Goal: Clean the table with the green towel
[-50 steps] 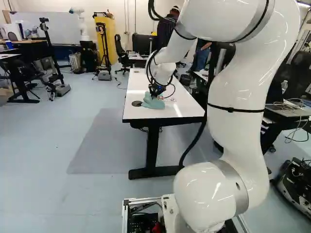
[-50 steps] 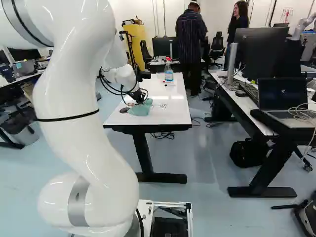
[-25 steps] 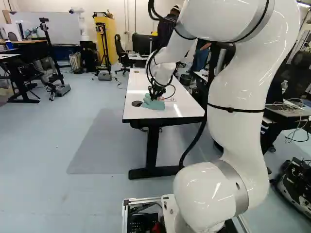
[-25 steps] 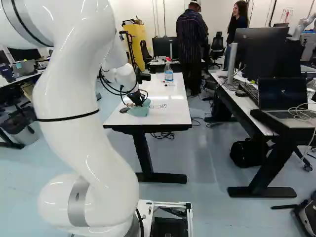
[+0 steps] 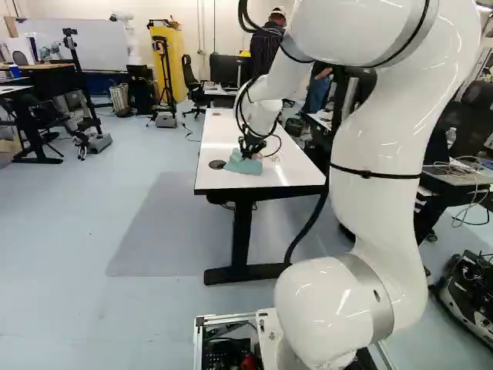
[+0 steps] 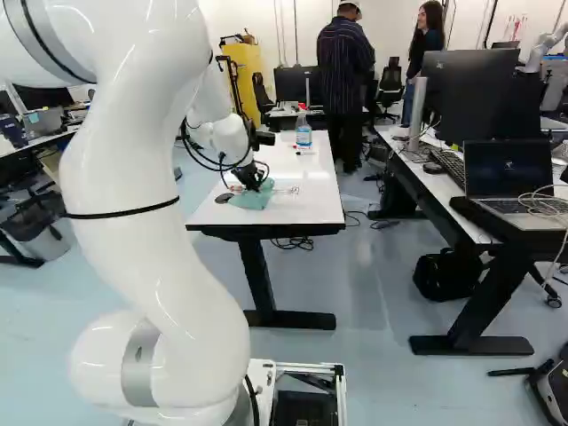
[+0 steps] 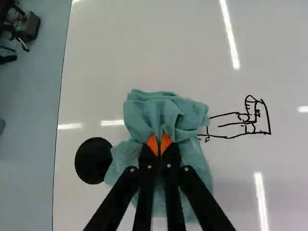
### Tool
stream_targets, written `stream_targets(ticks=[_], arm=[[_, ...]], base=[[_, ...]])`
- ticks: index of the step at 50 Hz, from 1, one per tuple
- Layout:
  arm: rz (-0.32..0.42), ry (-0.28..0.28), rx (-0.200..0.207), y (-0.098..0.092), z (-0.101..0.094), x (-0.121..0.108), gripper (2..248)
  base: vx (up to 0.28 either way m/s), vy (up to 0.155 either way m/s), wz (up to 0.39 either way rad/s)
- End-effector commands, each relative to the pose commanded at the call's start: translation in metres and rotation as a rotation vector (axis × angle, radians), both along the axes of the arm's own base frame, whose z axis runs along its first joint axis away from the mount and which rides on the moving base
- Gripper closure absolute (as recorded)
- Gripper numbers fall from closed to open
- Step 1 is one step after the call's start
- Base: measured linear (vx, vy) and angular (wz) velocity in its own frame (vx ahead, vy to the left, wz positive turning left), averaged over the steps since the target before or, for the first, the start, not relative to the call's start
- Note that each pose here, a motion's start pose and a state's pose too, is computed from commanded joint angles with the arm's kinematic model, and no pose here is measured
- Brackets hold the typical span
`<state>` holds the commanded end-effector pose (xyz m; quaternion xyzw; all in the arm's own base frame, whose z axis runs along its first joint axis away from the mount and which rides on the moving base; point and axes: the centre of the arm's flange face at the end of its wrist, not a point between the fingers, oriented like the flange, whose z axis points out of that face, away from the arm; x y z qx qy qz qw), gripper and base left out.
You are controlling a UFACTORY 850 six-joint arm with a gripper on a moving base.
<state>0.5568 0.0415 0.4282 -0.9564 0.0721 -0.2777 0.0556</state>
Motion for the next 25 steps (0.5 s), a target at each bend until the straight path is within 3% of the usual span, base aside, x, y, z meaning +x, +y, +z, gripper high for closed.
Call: stream_targets(ticks=[25], arm=[[-0.079,0.001,0.000,-0.044,0.000,-0.001,222]], base=[[0.000,0.000,0.000]])
